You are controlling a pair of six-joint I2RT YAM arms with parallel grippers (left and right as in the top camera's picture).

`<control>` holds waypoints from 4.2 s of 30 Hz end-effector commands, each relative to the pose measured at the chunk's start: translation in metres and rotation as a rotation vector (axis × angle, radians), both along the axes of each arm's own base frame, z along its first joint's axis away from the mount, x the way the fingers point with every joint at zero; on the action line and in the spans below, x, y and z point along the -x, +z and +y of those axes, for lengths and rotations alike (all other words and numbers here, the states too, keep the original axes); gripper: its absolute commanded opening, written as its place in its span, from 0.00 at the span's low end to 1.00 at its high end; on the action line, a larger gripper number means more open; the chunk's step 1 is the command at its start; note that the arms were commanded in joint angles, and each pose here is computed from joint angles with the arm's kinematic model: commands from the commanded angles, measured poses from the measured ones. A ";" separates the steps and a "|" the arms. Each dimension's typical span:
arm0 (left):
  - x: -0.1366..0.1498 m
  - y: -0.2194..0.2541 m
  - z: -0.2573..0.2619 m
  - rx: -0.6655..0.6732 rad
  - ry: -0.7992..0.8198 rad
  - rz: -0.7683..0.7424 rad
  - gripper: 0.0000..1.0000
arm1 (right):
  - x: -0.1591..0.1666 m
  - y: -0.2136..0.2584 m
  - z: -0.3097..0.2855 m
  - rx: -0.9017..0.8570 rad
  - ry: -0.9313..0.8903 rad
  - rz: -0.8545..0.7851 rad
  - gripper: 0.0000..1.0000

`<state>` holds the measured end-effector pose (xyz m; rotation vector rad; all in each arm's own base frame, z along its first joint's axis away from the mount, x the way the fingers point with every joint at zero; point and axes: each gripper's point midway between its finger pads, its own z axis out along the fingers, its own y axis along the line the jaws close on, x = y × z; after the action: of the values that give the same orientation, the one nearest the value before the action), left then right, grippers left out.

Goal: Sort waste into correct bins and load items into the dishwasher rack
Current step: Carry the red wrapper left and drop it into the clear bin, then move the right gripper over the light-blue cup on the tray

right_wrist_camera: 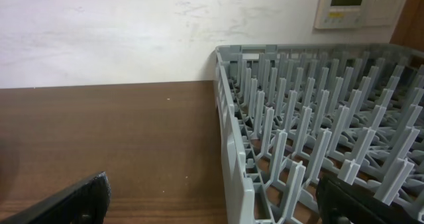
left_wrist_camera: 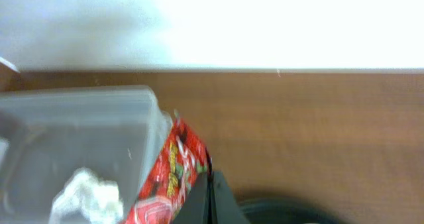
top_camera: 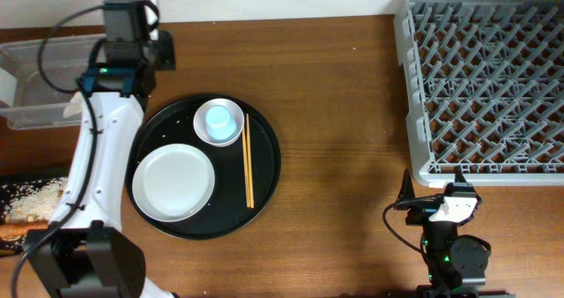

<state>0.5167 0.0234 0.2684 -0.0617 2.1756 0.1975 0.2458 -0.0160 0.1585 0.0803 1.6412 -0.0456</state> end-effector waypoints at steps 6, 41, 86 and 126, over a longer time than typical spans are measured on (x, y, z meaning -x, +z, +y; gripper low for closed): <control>-0.026 0.009 0.092 -0.011 0.178 -0.143 0.00 | 0.001 -0.002 -0.004 0.000 -0.018 0.004 0.98; 0.073 -0.028 0.004 0.358 -0.098 0.269 0.99 | 0.001 -0.002 -0.004 0.000 -0.018 0.004 0.98; 0.135 -0.045 0.159 0.682 0.614 0.239 0.99 | 0.044 0.092 0.112 -0.912 0.762 -0.101 0.98; 0.135 -0.045 0.159 0.682 0.614 0.239 0.99 | -0.145 0.031 0.390 0.055 0.691 0.742 0.98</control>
<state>0.3825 0.1817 0.2236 -1.1290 2.3134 -0.2098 0.3734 0.3635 0.1897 -0.6319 2.3682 0.4753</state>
